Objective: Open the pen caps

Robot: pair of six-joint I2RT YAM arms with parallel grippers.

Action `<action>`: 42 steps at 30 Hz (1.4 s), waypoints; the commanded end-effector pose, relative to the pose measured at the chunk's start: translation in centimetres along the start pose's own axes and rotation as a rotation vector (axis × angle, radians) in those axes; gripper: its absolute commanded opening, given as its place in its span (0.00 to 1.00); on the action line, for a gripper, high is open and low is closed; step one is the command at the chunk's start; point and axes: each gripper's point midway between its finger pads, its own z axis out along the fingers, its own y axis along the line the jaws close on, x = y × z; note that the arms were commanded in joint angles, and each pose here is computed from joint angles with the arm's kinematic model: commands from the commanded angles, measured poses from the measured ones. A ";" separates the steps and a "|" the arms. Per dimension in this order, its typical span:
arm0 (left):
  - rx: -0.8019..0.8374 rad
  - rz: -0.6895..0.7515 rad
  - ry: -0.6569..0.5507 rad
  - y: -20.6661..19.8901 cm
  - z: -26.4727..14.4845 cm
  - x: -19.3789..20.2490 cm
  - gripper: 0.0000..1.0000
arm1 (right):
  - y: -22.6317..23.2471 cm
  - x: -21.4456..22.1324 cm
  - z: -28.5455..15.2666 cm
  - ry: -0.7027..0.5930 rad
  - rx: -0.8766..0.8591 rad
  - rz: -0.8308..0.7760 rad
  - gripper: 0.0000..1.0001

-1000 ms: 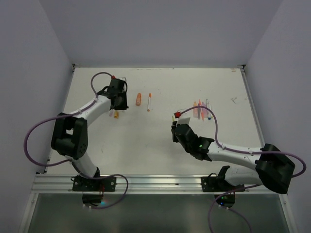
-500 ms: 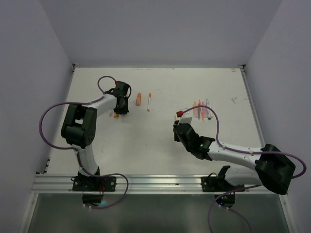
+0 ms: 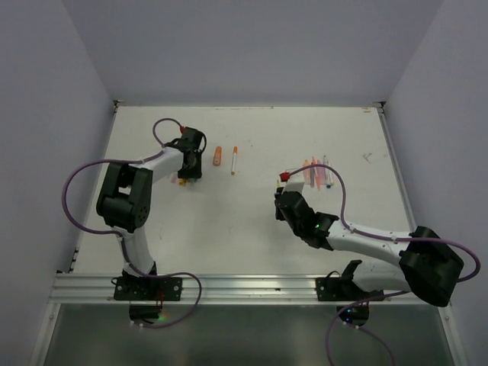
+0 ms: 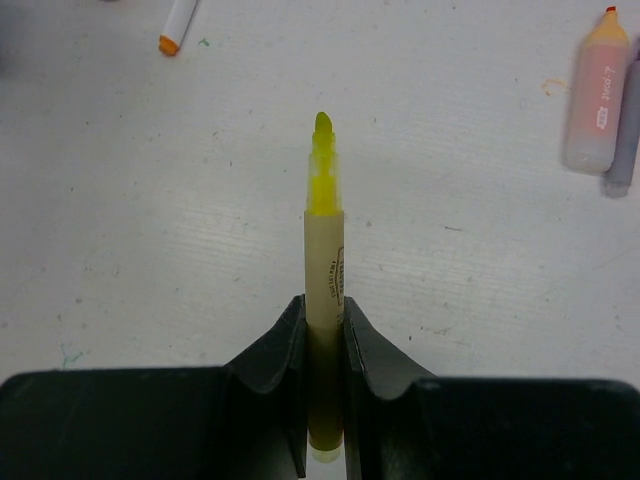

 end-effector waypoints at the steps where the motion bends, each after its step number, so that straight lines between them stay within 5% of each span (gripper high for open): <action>1: 0.048 -0.018 -0.117 -0.7 -3.0 -3.7 0.40 | -1.2 -1.4 0.3 -0.015 0.053 0.039 0.00; 10: 0.181 -0.122 -0.419 -1.1 -14.8 -9.9 0.52 | -6.4 -2.8 3.2 0.128 0.230 0.087 0.00; 15: 0.196 -0.169 -0.603 1.2 -21.8 -10.7 0.70 | -7.8 -3.7 5.7 0.211 0.260 0.105 0.01; 22: 0.127 -0.227 -0.732 5.3 -26.3 -7.9 1.00 | -10.3 -3.0 9.7 0.328 0.310 0.095 0.06; 29: 0.016 -0.288 -0.867 9.9 -29.9 -4.7 1.00 | -12.3 -2.7 12.5 0.371 0.355 0.075 0.09; 42: -0.115 -0.344 -0.963 13.1 -27.7 -1.4 1.00 | -13.3 -1.8 13.1 0.402 0.385 0.046 0.31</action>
